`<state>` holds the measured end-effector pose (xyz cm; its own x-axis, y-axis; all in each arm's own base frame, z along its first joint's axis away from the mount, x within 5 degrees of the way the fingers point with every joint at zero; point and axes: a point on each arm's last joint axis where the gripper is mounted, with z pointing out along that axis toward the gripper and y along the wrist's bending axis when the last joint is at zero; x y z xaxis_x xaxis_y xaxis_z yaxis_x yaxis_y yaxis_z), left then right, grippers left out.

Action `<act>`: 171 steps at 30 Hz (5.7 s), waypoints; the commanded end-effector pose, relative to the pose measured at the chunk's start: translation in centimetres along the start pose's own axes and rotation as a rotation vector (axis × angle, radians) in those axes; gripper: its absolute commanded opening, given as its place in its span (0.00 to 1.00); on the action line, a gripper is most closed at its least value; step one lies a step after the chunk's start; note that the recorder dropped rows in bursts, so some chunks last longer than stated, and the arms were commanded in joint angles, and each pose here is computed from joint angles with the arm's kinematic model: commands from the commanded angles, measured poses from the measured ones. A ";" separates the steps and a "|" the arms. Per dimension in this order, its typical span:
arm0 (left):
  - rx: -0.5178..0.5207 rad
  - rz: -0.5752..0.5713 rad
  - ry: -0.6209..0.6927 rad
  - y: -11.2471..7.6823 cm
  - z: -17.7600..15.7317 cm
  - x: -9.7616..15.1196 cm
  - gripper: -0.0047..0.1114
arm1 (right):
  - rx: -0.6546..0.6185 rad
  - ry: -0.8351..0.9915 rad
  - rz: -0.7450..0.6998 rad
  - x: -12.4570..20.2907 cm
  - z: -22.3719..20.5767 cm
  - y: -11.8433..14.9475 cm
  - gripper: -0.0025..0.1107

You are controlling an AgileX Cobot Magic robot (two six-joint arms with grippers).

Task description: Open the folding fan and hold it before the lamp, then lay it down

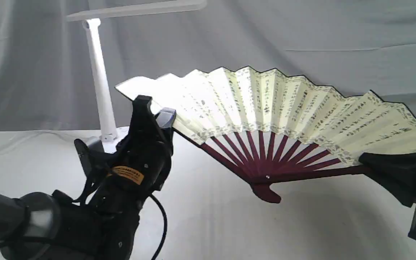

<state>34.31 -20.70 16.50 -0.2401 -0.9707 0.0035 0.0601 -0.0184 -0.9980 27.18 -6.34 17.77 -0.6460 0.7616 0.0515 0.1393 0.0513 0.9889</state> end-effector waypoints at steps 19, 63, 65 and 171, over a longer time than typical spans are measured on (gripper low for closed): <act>0.070 -0.119 -0.364 -1.5 -0.1 -4.1 0.04 | 0.068 -0.014 -0.071 -0.7 -0.1 -0.2 0.02; 0.070 -0.251 -0.456 -1.3 -0.4 -4.9 0.04 | 0.094 -0.092 -0.026 0.1 -2.5 -2.4 0.02; 0.079 -0.266 -0.458 -1.7 -0.5 -5.0 0.04 | 0.094 -0.092 -0.026 0.1 -2.5 -2.4 0.02; 0.287 -0.289 -0.395 -8.0 -1.2 -12.8 0.04 | 0.080 -0.003 -0.240 1.7 5.9 9.2 0.02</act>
<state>35.48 -12.34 22.22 -0.1294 -0.9812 0.1429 0.1033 -0.1567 -0.9822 31.81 -0.51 26.94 -0.6883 0.7156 -0.1188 0.0272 0.1892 0.9816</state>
